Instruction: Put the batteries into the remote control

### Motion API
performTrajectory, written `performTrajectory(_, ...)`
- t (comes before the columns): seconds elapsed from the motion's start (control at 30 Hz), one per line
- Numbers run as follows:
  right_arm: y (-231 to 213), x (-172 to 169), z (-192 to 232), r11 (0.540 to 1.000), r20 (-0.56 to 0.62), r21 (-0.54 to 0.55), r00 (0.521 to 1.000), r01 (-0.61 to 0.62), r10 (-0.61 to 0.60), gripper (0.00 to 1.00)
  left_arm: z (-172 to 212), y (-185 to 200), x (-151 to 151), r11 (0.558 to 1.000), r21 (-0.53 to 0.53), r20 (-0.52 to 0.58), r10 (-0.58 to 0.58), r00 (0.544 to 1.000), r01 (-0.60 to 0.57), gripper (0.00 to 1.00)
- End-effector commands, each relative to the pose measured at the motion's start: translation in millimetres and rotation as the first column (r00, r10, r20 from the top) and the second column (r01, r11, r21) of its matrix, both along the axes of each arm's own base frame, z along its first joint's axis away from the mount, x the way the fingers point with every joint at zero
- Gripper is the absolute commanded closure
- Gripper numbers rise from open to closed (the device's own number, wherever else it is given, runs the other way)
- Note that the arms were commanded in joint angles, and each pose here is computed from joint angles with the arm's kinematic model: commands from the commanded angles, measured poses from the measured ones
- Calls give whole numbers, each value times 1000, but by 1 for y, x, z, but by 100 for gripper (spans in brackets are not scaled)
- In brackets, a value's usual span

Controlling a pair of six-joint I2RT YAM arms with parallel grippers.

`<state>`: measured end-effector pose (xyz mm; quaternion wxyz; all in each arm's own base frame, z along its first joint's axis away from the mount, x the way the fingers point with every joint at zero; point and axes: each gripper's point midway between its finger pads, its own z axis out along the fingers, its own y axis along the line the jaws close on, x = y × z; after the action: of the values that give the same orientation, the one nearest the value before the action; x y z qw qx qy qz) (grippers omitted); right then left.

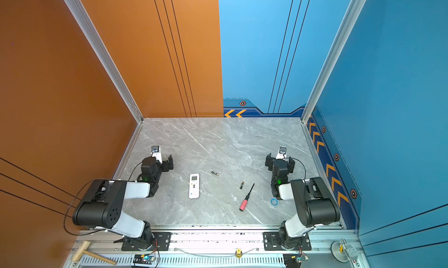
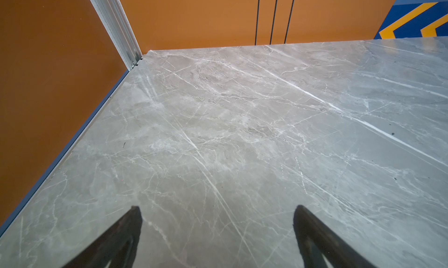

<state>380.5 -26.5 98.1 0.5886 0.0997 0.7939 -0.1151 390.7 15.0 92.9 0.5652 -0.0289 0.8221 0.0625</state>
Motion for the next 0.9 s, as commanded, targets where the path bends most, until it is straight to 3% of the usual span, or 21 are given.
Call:
performTrajectory(0.0,-2,-4,11,1000,40,-16,999,10,-10,0,15,-2,4,1000,-8,17,-15,1000,16,2)
performTrajectory(0.2,-1,-6,17,1000,47,-25,999,13,-12,0,27,-8,2,1000,26,-8,-15,1000,15,2)
performTrajectory(0.43,6,2,58,996,-28,-76,999,39,-41,0,41,-16,0,998,55,-31,-11,999,12,2)
performTrajectory(0.67,19,-5,94,996,-77,-79,996,30,-36,0,67,-32,-2,999,-5,-30,-36,999,36,2)
performTrajectory(0.87,32,-23,106,998,-124,46,992,39,-33,0,90,-64,-10,980,-138,-44,-150,988,143,2)
